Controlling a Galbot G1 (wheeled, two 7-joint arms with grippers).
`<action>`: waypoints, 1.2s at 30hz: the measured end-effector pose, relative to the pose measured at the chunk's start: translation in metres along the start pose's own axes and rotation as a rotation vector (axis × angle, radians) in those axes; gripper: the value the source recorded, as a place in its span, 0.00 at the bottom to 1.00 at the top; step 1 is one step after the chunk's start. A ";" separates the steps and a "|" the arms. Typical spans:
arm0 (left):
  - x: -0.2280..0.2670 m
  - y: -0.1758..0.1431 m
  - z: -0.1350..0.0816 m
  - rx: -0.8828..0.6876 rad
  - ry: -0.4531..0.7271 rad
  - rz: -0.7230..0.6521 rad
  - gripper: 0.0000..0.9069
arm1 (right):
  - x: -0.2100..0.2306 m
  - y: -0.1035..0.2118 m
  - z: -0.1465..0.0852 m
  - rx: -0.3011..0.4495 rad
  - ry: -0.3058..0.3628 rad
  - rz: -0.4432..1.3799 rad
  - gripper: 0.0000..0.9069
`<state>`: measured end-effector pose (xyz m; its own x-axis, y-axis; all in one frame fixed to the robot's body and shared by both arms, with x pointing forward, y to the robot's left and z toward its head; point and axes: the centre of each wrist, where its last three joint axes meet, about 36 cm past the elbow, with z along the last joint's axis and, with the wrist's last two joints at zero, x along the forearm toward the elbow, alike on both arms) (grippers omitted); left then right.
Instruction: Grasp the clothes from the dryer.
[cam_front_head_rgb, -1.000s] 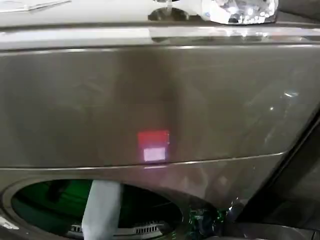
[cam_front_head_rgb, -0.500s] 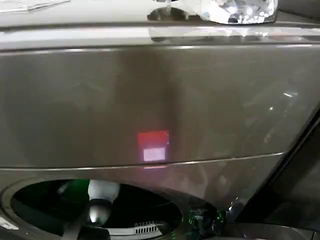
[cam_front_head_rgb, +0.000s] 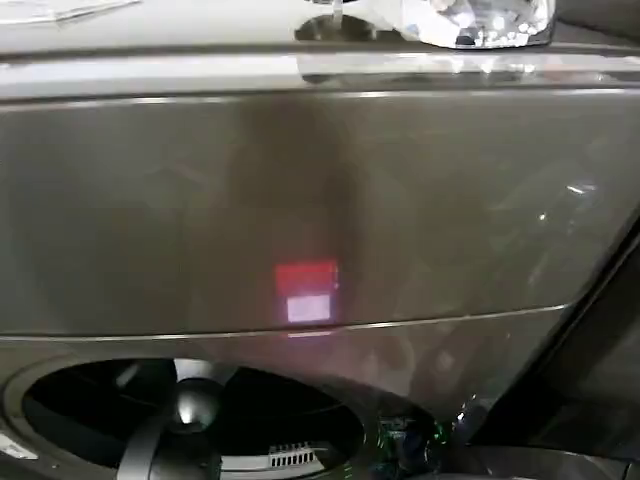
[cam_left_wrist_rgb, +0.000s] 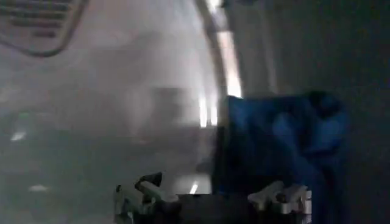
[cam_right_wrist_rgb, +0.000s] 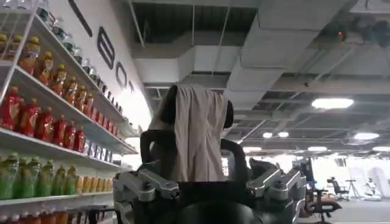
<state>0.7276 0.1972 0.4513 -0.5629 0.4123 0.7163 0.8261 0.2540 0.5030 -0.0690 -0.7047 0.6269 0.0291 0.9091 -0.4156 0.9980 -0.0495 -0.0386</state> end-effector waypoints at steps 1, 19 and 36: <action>-0.002 -0.001 0.001 -0.002 -0.003 -0.004 1.00 | 0.001 0.001 0.001 0.001 0.000 -0.002 1.00; -0.022 -0.014 0.027 0.038 -0.010 0.006 0.06 | 0.003 0.006 0.010 0.019 0.005 -0.012 1.00; -0.024 -0.022 0.044 0.086 -0.003 0.056 0.00 | 0.002 0.004 0.009 0.025 0.010 -0.017 1.00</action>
<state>0.7238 0.2198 0.4014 -0.5155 0.4309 0.7406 0.8557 0.3044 0.4185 -0.0654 -0.7065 0.6175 0.0132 0.9138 -0.4060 0.9967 -0.0446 -0.0681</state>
